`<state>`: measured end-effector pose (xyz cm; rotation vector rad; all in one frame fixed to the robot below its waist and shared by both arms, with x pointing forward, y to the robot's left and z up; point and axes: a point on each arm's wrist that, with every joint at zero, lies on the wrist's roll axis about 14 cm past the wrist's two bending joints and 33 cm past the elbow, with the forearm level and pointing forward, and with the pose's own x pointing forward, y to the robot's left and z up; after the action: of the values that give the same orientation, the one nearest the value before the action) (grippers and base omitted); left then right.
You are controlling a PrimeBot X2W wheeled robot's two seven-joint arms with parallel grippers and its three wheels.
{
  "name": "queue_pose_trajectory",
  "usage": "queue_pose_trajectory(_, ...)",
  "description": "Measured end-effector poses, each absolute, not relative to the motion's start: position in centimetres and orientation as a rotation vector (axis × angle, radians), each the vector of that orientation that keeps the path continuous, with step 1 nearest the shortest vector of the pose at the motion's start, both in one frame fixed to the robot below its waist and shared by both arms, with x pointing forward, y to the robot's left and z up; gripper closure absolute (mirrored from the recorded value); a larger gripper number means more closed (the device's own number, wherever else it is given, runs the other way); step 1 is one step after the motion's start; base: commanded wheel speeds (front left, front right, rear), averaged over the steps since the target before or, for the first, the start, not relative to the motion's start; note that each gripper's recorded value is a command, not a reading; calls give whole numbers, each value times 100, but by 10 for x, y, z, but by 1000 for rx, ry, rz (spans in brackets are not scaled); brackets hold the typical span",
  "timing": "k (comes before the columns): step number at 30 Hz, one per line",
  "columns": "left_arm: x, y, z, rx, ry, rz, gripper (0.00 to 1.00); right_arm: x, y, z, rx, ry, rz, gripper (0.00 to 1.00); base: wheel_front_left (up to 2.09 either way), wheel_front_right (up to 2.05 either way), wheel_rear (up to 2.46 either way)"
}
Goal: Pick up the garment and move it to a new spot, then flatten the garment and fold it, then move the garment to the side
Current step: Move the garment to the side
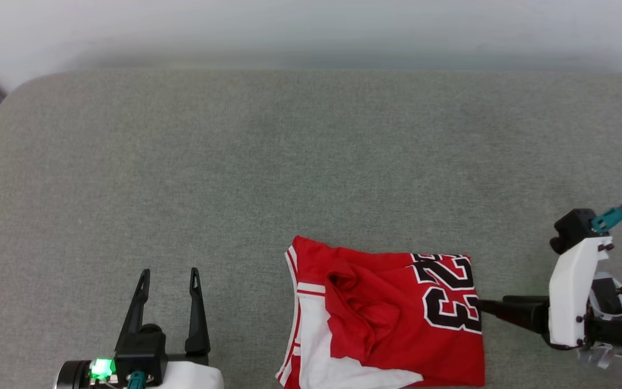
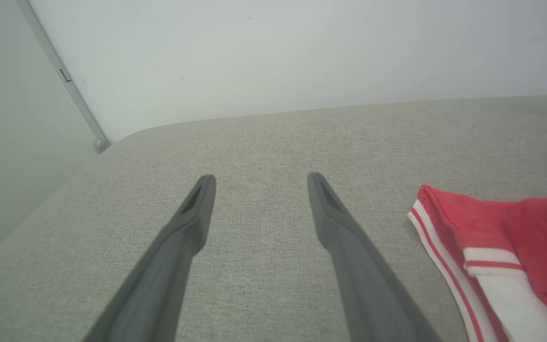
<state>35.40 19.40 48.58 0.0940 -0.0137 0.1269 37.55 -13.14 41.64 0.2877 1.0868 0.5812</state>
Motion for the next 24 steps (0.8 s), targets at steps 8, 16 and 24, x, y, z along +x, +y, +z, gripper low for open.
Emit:
queue_pose_trajectory(8, 364, 197, 478, 97, 8, 135, 0, 365, -106, 375, 326, 1224, 619, 0, 0, 0, 0)
queue_pose_trajectory(16, 369, 200, 472, 102, 26, 147, 0, 362, -85, 359, 299, 1274, 676, 0, 0, 0, 0)
queue_pose_trajectory(24, 369, 198, 473, 98, 24, 145, 0, 367, -79, 355, 255, 1223, 678, 100, 0, 0, 0)
